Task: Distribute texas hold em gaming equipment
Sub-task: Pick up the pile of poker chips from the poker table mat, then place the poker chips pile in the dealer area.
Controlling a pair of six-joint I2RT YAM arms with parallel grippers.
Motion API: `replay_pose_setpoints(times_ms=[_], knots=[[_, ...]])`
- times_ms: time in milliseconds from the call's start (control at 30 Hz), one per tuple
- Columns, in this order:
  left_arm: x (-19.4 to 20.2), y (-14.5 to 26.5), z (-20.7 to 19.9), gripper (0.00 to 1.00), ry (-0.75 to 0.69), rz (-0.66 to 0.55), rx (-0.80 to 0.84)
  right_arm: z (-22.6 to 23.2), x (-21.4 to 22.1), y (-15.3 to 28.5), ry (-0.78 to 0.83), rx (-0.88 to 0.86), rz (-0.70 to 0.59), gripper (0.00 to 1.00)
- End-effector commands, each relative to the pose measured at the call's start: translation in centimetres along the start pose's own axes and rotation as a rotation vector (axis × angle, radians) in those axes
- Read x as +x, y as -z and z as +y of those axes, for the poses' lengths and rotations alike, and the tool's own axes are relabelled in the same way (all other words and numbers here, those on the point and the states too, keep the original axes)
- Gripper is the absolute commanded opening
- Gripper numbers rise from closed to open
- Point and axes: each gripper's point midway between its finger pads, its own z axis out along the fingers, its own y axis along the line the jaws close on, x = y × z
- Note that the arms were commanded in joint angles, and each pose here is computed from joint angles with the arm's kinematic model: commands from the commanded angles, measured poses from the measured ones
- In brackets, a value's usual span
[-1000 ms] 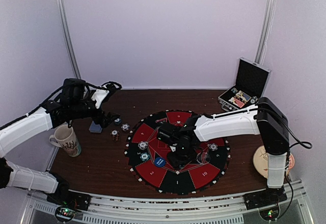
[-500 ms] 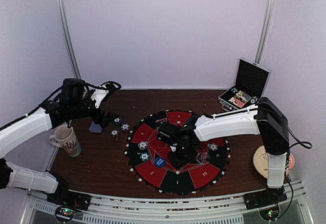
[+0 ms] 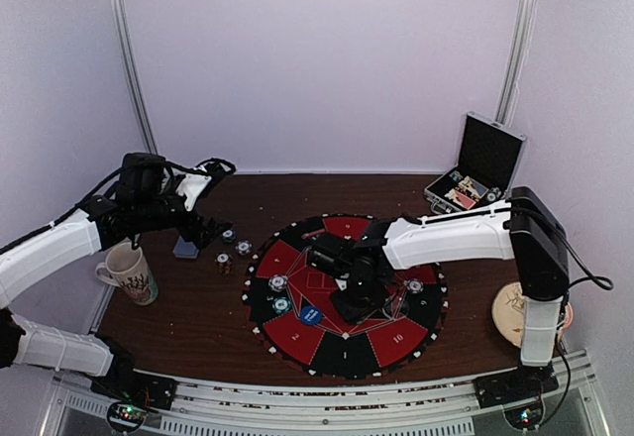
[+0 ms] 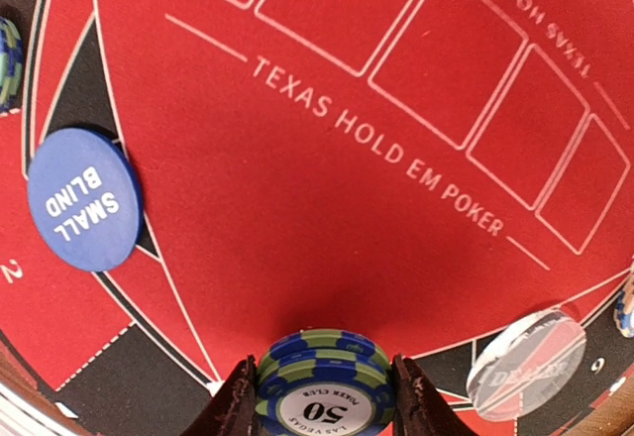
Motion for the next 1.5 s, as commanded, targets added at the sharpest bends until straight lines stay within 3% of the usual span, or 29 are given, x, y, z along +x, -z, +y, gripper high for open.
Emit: replay_pose_setpoints(times_ms=[0,800,1100,1467], knots=[[-0.8,0.3,0.6,0.98,0.004,-0.039,-0.027,-1.3,-1.0,2.6,-0.045,0.016,-0.068,0.03],[-0.7,0.2,0.6,0.98,0.003,-0.036,-0.026,-12.9,6.1,4.2,-0.309,0.097,-0.138,0.03],[-0.7,0.2,0.6,0.98,0.003,-0.035,-0.027,-17.7,6.0,4.3,-0.402,0.17,-0.15,0.02],[-0.7,0.2,0.6,0.98,0.003,-0.035,-0.027,-19.7,4.3,2.0,-0.398,0.202,-0.112,0.01]])
